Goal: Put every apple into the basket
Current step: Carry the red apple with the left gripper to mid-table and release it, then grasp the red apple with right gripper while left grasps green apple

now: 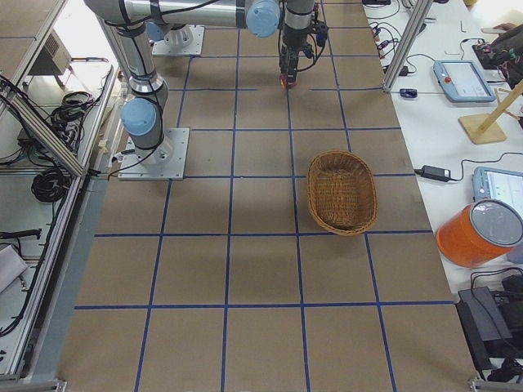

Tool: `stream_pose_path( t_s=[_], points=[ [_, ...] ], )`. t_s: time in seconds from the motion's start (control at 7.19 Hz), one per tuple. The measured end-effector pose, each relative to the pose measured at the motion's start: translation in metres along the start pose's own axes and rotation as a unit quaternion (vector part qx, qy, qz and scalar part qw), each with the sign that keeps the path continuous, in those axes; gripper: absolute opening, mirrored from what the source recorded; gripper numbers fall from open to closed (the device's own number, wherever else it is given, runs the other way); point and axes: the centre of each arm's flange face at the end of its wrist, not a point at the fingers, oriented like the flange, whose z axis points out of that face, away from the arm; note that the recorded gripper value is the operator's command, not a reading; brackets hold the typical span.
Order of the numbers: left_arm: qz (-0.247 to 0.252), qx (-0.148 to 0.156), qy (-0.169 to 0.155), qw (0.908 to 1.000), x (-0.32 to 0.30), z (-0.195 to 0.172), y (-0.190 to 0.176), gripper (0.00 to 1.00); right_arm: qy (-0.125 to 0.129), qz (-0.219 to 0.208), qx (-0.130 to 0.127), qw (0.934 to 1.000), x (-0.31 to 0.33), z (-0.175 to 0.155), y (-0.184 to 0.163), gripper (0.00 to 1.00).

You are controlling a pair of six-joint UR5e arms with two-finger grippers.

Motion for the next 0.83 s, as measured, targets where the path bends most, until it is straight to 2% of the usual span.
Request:
stream_pose_path(
  t_s=[0.28,0.42,0.7,0.83],
  points=[
    [0.02,0.007,0.006,0.9998,-0.013,-0.033,-0.009,1.0,-0.002,0.002,0.003,1.0,0.0,0.009,-0.011,1.0],
    [0.032,-0.003,-0.003,0.9995,-0.044,-0.063,-0.022,1.0,-0.003,0.002,0.008,1.0,-0.003,0.014,-0.017,1.0],
    [0.071,-0.04,-0.052,0.9953,-0.151,-0.124,-0.052,1.0,-0.012,-0.017,0.012,0.9997,-0.025,0.031,-0.029,1.0],
    [0.103,-0.052,-0.068,0.991,-0.202,-0.148,-0.06,0.96,-0.017,-0.036,0.025,0.9989,-0.06,0.048,-0.038,1.0]
  ],
)
